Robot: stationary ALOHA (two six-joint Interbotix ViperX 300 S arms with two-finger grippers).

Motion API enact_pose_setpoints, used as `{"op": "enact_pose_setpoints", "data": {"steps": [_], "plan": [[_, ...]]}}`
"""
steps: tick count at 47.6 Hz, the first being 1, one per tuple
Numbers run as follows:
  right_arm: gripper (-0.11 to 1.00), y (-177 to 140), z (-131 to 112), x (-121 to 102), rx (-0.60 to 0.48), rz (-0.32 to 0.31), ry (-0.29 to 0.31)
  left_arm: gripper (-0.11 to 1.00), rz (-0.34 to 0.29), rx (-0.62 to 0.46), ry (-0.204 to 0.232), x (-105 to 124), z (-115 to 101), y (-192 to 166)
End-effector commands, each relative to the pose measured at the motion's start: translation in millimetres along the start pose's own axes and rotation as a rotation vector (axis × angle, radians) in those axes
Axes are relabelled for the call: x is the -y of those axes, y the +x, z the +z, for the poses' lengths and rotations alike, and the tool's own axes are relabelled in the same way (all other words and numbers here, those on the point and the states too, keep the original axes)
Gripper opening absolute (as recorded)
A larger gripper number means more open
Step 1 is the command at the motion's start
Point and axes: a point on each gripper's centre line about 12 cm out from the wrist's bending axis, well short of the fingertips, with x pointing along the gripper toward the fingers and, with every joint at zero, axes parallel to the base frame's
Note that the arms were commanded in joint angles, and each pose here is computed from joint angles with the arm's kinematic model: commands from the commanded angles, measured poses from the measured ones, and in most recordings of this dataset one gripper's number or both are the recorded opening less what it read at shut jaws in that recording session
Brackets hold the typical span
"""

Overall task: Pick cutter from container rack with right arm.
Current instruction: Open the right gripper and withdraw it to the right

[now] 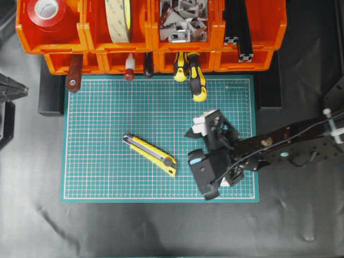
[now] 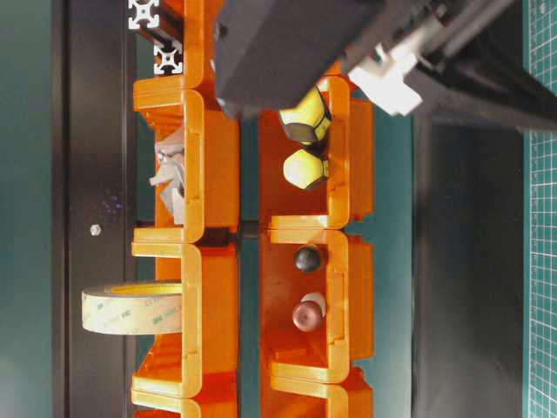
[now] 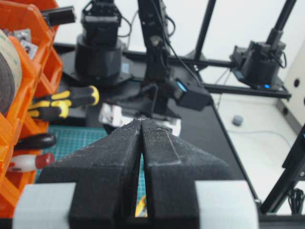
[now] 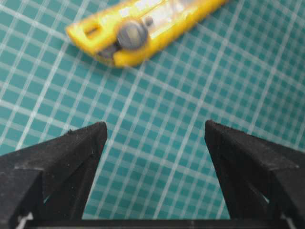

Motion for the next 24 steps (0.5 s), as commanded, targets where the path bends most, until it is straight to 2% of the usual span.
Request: {"op": "enact_pose_setpoints", "data": {"steps": [1,7,18,24], "plan": [[0.79,-21,6,9,0.040,-0.019,0.046,0.00,-0.005,0.010,-0.002,1,5,1],[0.79,-48,6,17,0.102,-0.028,0.119,0.00,-0.003,0.007,-0.002,1,4,2],[0.79,-105,2,34,0.262,-0.032,0.314,0.00,-0.003,0.007,0.000,1,4,1],[0.79,-128,-5,37,0.344,-0.013,0.373,0.00,-0.001,-0.002,0.000,1,3,2]]}}
